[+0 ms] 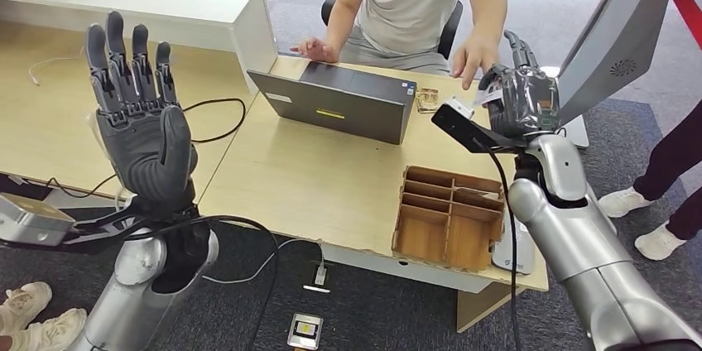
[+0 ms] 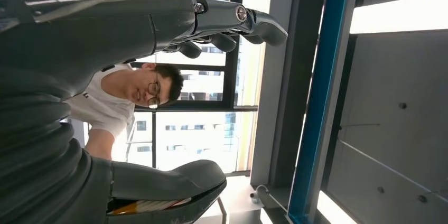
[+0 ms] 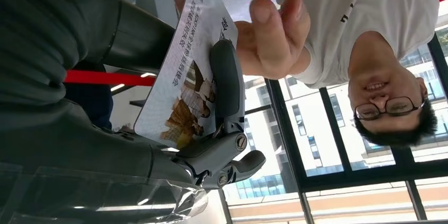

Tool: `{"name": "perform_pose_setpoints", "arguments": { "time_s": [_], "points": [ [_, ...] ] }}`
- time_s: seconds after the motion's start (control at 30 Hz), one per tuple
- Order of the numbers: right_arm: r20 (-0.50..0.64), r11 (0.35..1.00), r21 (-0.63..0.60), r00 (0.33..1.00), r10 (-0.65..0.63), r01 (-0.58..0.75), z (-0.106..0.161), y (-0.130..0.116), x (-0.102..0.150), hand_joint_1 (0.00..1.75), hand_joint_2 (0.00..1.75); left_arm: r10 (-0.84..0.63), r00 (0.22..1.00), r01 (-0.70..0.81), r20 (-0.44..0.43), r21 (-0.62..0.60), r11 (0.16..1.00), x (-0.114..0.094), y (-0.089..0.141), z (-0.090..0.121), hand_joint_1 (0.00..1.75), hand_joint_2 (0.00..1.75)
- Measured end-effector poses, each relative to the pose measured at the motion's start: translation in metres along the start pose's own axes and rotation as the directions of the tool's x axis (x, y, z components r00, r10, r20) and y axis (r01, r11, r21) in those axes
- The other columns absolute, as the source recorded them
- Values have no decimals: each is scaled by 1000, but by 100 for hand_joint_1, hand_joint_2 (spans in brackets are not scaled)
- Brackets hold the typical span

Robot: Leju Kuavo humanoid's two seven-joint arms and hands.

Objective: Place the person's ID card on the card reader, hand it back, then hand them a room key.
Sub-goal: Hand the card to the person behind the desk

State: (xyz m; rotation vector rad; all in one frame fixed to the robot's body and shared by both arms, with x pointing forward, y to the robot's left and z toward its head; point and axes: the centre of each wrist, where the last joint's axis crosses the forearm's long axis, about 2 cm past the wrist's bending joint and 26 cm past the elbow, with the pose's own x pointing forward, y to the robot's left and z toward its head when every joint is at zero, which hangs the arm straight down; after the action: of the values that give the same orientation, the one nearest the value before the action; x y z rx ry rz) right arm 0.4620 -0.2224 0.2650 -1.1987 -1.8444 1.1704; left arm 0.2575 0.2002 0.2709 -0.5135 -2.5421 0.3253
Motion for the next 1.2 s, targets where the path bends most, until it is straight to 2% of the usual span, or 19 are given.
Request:
{"name": "perform_pose_setpoints", "arguments": {
  "time_s": [0.47, 0.5, 0.53, 0.6, 0.63, 0.67, 0.93, 1.2],
  "points": [
    [-41, 994, 76, 996, 79, -76, -2, 5, -9, 175, 175, 7, 1000, -7, -20, -7, 1000, -5, 0, 2, 0, 175],
    [-41, 994, 80, 996, 83, -79, -2, 5, -9, 169, 175, 6, 1000, -6, -20, -7, 1000, -5, 0, 2, 0, 175],
    [-41, 993, 84, 995, 87, -83, -2, 6, -9, 140, 175, 6, 1000, -6, -21, -7, 1000, -5, 0, 2, 0, 175],
    [-40, 992, 91, 995, 94, -90, -2, 7, -10, 53, 175, 6, 1000, -6, -22, -7, 1000, -5, 0, 3, 0, 175],
    [-39, 991, 94, 994, 98, -94, -1, 7, -10, 15, 175, 5, 1000, -5, -23, -7, 1000, -5, 0, 3, 0, 175],
    [-39, 991, 96, 994, 100, -96, -1, 8, -10, 0, 175, 4, 1000, -4, -24, -6, 1000, -5, 0, 3, 0, 175],
    [-42, 990, 101, 994, 102, -97, 1, 9, -12, 0, 175, -11, 999, 10, -34, -4, 1000, -5, 1, 4, 0, 175],
    [-36, 996, 54, 996, 79, -77, 8, 5, -21, 0, 175, -16, 999, 16, -40, -7, 1000, -5, 2, 4, 0, 175]
  ]
}}
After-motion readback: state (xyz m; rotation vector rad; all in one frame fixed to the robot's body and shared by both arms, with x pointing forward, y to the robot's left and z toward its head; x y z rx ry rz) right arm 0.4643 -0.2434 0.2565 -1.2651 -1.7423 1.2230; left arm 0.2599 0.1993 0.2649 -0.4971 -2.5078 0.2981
